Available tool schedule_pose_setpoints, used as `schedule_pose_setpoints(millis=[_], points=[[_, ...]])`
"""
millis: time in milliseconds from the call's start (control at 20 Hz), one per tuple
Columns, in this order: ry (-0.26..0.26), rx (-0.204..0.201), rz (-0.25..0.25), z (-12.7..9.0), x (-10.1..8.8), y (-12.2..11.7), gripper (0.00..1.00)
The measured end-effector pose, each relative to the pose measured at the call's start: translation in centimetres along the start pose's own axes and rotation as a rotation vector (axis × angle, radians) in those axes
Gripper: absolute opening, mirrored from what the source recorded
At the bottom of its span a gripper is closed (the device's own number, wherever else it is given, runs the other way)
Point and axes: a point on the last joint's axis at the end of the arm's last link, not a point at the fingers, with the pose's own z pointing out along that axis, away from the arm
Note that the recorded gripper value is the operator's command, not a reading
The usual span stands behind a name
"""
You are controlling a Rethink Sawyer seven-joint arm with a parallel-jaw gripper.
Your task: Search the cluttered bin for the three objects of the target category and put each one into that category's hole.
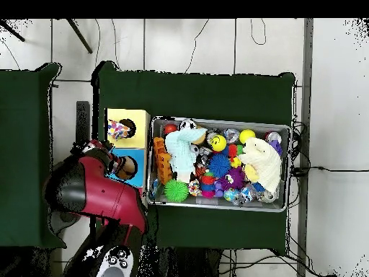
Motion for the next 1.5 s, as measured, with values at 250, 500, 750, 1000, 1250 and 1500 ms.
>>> schedule_pose_setpoints(millis=[250, 500, 750, 1000, 1250, 1500], points=[[0.001, -0.001, 0.011, 0.1, -0.1, 0.1, 0.00], [-0.002, -0.007, 0.028, 0.5, -0.3, 0.6, 0.00], [-0.012, -0.013, 0.030, 1.1, -0.4, 1.2, 0.00], [-0.023, -0.023, 0.028, 1.5, -0.2, 2.3, 0.00], [-0.032, -0.020, 0.023, 1.7, -0.1, 2.5, 0.00], [-0.053, -0.006, 0.016, 2.2, -0.6, 2.2, 0.00]])
